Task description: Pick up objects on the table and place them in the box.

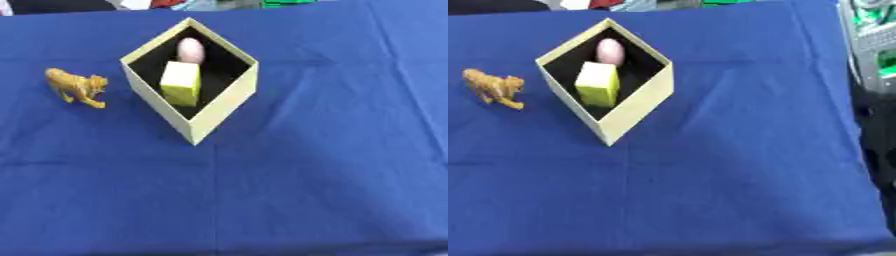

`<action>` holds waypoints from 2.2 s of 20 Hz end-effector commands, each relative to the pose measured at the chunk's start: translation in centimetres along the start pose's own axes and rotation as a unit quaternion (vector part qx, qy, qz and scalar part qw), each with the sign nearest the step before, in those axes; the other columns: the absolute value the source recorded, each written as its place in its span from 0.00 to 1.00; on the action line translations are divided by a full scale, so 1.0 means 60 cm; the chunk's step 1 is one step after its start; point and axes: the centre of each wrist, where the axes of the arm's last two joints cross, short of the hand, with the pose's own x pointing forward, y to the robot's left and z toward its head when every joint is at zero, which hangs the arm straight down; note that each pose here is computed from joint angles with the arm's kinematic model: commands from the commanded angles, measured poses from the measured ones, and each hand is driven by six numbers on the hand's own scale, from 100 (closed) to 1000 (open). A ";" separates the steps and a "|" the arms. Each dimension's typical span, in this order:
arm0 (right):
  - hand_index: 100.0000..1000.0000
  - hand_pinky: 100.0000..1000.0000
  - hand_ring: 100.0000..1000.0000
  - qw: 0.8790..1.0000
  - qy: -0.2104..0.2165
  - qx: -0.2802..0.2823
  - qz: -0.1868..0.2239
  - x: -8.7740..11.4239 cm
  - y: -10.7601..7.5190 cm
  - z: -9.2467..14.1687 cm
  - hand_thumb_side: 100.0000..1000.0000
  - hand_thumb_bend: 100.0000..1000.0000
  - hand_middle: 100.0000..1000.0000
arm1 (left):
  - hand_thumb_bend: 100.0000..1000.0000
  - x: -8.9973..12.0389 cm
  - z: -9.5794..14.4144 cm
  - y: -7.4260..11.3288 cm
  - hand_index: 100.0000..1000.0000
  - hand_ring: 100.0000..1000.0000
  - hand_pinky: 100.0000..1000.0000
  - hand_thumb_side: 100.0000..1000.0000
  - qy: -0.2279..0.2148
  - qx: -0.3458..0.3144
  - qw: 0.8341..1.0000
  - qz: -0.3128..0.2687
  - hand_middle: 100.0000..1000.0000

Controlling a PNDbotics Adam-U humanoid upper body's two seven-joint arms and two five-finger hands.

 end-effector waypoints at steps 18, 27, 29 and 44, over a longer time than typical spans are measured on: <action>0.87 0.87 0.95 0.998 -0.029 -0.043 -0.021 -0.014 -0.048 0.010 0.64 0.00 0.75 | 0.52 -0.052 -0.118 0.029 0.91 0.81 0.77 0.76 -0.125 -0.325 0.910 -0.224 0.78; 0.87 0.88 0.95 0.998 -0.038 -0.040 -0.031 0.001 -0.039 0.010 0.64 0.00 0.75 | 0.65 -0.089 -0.145 -0.002 0.92 0.84 0.81 0.78 -0.154 -0.455 0.841 -0.248 0.80; 0.87 0.88 0.95 0.998 -0.039 -0.039 -0.032 0.003 -0.039 0.010 0.64 0.00 0.75 | 0.66 -0.094 -0.149 -0.007 0.91 0.85 0.82 0.77 -0.157 -0.472 0.831 -0.250 0.80; 0.87 0.88 0.95 0.998 -0.042 -0.035 -0.041 0.011 -0.037 0.009 0.65 0.00 0.75 | 0.47 -0.129 -0.169 -0.045 0.85 0.83 0.80 0.63 -0.137 -0.519 0.799 -0.271 0.78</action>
